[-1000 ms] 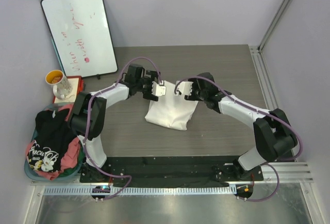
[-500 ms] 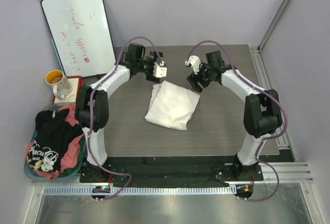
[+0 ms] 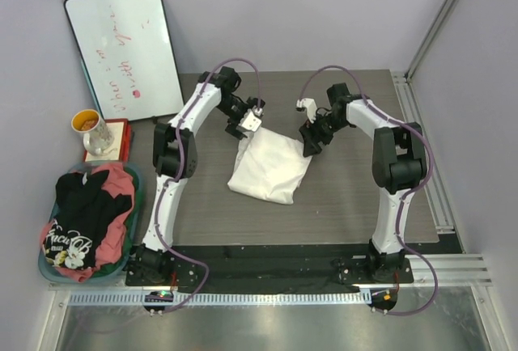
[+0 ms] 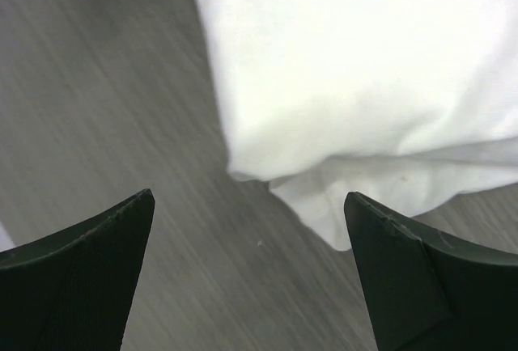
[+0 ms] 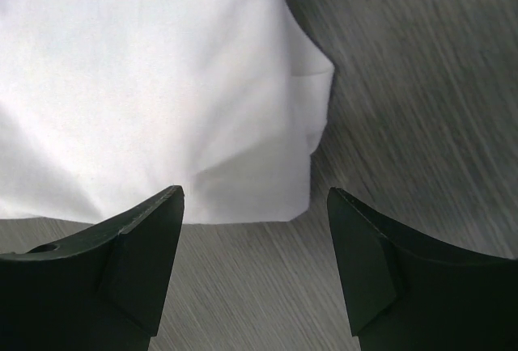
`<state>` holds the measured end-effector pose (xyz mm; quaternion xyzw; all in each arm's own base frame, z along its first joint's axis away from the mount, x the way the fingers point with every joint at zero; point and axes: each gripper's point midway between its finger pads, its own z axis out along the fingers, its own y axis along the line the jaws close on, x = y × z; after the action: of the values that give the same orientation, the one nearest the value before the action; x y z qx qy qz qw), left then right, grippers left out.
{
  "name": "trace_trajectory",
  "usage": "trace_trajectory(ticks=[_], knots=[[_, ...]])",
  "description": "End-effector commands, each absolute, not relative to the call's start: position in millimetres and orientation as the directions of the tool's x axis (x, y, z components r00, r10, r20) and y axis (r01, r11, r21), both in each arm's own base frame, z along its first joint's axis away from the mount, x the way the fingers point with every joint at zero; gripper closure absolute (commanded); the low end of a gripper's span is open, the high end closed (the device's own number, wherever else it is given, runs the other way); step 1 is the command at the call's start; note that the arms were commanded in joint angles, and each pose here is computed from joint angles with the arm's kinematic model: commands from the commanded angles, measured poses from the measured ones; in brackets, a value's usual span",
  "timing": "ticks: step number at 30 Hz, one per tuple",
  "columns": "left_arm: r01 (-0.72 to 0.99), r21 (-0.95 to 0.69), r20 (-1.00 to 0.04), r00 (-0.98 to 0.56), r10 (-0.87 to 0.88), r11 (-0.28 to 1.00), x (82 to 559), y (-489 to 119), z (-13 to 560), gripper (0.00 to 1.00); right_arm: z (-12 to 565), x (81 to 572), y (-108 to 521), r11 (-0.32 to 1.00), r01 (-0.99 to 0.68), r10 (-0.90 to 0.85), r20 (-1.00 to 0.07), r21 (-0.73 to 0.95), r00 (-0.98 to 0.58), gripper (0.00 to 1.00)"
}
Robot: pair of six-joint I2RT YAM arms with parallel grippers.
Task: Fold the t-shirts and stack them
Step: Smooth out wrinkles on the folded tshirt
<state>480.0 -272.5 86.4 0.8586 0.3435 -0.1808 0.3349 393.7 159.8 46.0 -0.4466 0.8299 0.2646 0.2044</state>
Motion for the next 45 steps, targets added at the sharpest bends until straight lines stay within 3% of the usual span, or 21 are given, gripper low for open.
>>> trace_trajectory(ticks=[1, 12, 20, 24, 28, 35, 36, 37, 38, 40, 41, 45], knots=[[0.705, 0.261, -0.627, 0.643, 0.44, -0.659, 412, -255, 89, 0.0, 61, 406, 154, 0.442, -0.861, -0.614, -0.615, 0.251, -0.494, 0.23], [0.682, 0.304, -0.611, 0.675, 0.414, -0.665, 416, -256, 103, 0.0, 44, 385, 147, 0.392, -0.868, -0.649, -0.577, 0.305, -0.496, 0.26], [0.675, 0.356, -0.617, 0.689, 0.38, -0.646, 424, -265, 98, 0.13, 39, 384, 143, 0.386, -0.874, -0.671, -0.561, 0.295, -0.485, 0.28], [0.672, 0.373, -0.629, 0.69, 0.357, -0.64, 424, -269, 100, 0.32, 33, 380, 143, 0.386, -0.869, -0.673, -0.55, 0.31, -0.495, 0.3], [0.667, 0.384, -0.641, 0.69, 0.336, -0.638, 422, -273, 95, 0.41, 33, 380, 144, 0.384, -0.868, -0.669, -0.553, 0.316, -0.497, 0.3], [0.669, 0.378, -0.656, 0.682, 0.325, -0.64, 419, -276, 84, 0.42, 27, 384, 144, 0.386, -0.865, -0.67, -0.547, 0.32, -0.502, 0.31], [0.67, 0.38, -0.659, 0.68, 0.321, -0.638, 420, -277, 82, 0.47, 28, 385, 145, 0.385, -0.867, -0.671, -0.549, 0.318, -0.499, 0.32], [0.671, 0.38, -0.66, 0.679, 0.321, -0.637, 420, -277, 81, 0.58, 28, 387, 145, 0.385, -0.868, -0.67, -0.551, 0.314, -0.497, 0.32], [0.672, 0.382, -0.662, 0.678, 0.32, -0.635, 420, -278, 80, 0.85, 27, 388, 146, 0.384, -0.867, -0.668, -0.552, 0.318, -0.499, 0.34], [0.685, 0.379, -0.668, 0.668, 0.328, -0.622, 422, -279, 77, 0.89, 25, 389, 148, 0.381, -0.867, -0.669, -0.553, 0.321, -0.497, 0.37], [0.688, 0.378, -0.67, 0.665, 0.329, -0.62, 423, -279, 76, 1.0, 24, 390, 148, 0.382, -0.867, -0.669, -0.552, 0.319, -0.498, 0.38], [0.701, 0.375, -0.677, 0.654, 0.337, -0.606, 425, -281, 75, 1.0, 24, 397, 155, 0.365, -0.881, -0.677, -0.563, 0.302, -0.474, 0.51]])
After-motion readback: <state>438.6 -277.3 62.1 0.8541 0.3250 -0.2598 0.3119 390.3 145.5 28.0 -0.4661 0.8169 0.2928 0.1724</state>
